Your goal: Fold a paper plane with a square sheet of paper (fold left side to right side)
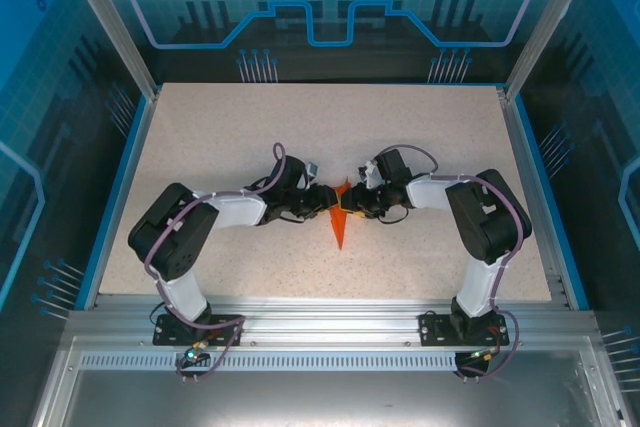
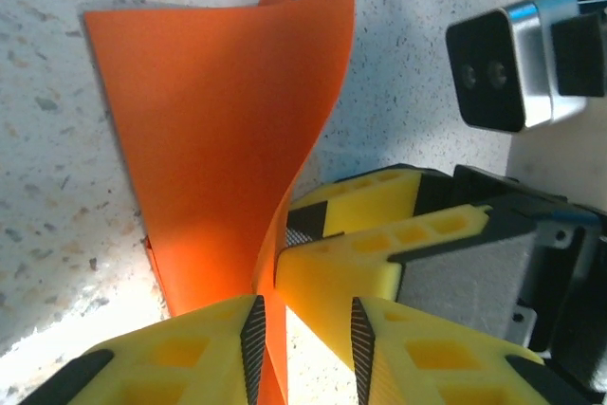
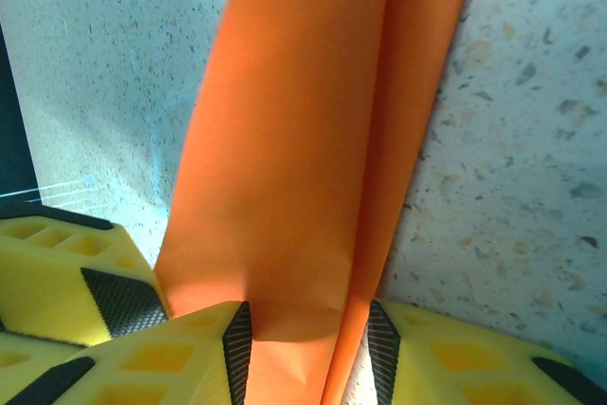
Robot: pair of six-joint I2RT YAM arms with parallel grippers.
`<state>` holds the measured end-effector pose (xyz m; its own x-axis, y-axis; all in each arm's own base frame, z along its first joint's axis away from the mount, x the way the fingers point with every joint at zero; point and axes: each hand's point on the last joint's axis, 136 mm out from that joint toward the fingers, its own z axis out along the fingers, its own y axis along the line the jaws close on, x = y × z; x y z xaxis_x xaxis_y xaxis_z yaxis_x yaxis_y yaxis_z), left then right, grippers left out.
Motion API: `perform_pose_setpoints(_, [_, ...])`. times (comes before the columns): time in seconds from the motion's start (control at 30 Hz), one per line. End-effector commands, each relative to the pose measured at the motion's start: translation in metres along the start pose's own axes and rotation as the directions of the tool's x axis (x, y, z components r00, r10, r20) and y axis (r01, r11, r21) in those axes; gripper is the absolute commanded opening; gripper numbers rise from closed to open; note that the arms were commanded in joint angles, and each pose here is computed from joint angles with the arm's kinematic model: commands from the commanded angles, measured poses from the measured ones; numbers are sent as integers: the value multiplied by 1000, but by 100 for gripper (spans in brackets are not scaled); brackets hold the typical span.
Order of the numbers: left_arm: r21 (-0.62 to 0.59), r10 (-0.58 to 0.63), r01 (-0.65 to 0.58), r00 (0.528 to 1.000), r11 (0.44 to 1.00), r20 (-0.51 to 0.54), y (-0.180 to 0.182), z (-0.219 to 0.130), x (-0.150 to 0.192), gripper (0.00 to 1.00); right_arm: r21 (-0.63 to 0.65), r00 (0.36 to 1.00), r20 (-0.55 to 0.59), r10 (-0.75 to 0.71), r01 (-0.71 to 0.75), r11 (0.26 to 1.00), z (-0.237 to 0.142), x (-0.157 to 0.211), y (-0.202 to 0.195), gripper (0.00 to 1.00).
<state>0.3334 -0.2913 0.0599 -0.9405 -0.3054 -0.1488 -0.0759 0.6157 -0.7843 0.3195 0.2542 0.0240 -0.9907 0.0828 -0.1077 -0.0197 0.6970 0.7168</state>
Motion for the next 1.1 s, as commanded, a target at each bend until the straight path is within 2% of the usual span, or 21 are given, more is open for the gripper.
perform_pose_setpoints(0.0, [-19, 12, -12, 1000, 1000, -26, 4, 5, -5, 30, 53, 999, -47, -2, 4, 999, 12, 13, -13, 40])
perform_pose_setpoints(0.17, [-68, 11, -13, 1000, 998, -25, 15, 7, -8, 24, 50, 999, -48, -4, 6, 999, 12, 13, -12, 40])
perform_pose_setpoints(0.27, [-88, 7, -9, 1000, 996, -25, 20, 7, -8, 23, 56, 999, -49, -2, 4, 998, 12, 14, -13, 40])
perform_pose_setpoints(0.83, [-76, 22, -22, 1000, 997, 5, 14, -10, -11, 35, 69, 999, -54, -1, 4, 998, 13, 14, -16, 40])
perform_pose_setpoints(1.07, [-74, 19, -20, 1000, 997, -9, 15, -4, -11, 35, 68, 998, -55, -2, 6, 998, 13, 15, -16, 40])
